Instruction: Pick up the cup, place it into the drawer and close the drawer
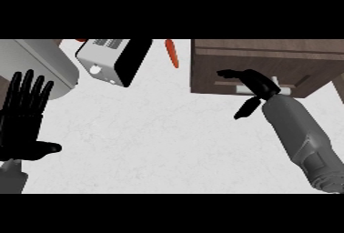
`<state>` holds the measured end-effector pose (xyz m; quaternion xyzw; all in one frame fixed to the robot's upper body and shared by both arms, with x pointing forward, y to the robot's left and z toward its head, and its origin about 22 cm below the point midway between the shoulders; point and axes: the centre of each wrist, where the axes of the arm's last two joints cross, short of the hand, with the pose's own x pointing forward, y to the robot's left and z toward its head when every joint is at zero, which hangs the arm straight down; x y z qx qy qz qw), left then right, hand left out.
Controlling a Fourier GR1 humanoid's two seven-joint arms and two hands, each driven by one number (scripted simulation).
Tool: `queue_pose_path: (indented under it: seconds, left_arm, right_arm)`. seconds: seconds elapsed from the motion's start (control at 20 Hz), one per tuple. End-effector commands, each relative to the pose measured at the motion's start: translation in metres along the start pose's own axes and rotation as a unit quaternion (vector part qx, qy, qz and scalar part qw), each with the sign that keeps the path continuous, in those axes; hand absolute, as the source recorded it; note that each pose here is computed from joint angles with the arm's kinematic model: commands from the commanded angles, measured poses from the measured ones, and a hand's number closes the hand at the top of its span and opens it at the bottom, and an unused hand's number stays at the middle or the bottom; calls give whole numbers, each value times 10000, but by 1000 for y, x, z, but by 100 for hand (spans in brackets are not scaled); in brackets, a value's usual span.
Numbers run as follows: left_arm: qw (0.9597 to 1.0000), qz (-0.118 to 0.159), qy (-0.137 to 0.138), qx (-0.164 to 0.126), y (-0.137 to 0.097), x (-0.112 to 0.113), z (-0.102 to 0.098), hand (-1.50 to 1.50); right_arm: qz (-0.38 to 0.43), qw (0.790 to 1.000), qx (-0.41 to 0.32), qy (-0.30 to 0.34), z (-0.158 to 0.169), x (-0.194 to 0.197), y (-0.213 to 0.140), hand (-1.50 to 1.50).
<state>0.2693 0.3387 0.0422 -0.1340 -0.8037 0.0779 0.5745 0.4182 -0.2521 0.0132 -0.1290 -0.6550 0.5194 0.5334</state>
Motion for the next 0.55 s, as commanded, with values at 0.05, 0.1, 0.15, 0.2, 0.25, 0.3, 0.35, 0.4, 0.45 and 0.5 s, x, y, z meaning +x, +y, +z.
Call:
queue_pose_path:
  seconds: [0.05,0.1,0.15,0.2,0.25,0.3,0.35,0.4,0.45,0.5]
  left_arm:
    - [9999,-129,-33,-61,1,-6,-1,-150]
    - [9999,-98,39,-125,6,1,-1,-150]
    - [9999,-94,-14,-135,-6,-10,-6,-150]
    - [9998,-51,-107,-174,0,5,-12,-150]
    - [9999,-82,-17,-140,-5,-7,-15,-150]
    - [9999,-73,9,-84,-3,-6,-4,-150]
    - [9999,-103,-26,-134,3,-4,-9,-150]
    - [9999,-80,-33,-144,-5,0,-12,-150]
    - [9998,-139,35,-130,10,-6,3,-150]
    - [9997,-141,-35,-211,6,3,-12,-150]
  right_arm:
    - [42,9982,-200,566,7,-10,-45,-150]
    - [22,9975,-189,675,14,-19,-26,-150]
    - [10,9983,-283,517,9,-12,-37,-150]
    - [61,9980,-237,580,12,-15,-50,-150]
    - [-31,9978,-300,585,-4,0,-45,-150]
    - [26,9976,-263,633,11,-14,-49,-150]
    - [61,9979,-227,609,10,-13,-51,-150]
    - [-6,9977,-235,629,6,-11,-42,-150]
    - [15,9976,-299,631,12,-13,-64,-150]
    - [-49,9979,-233,602,9,-13,-46,-150]
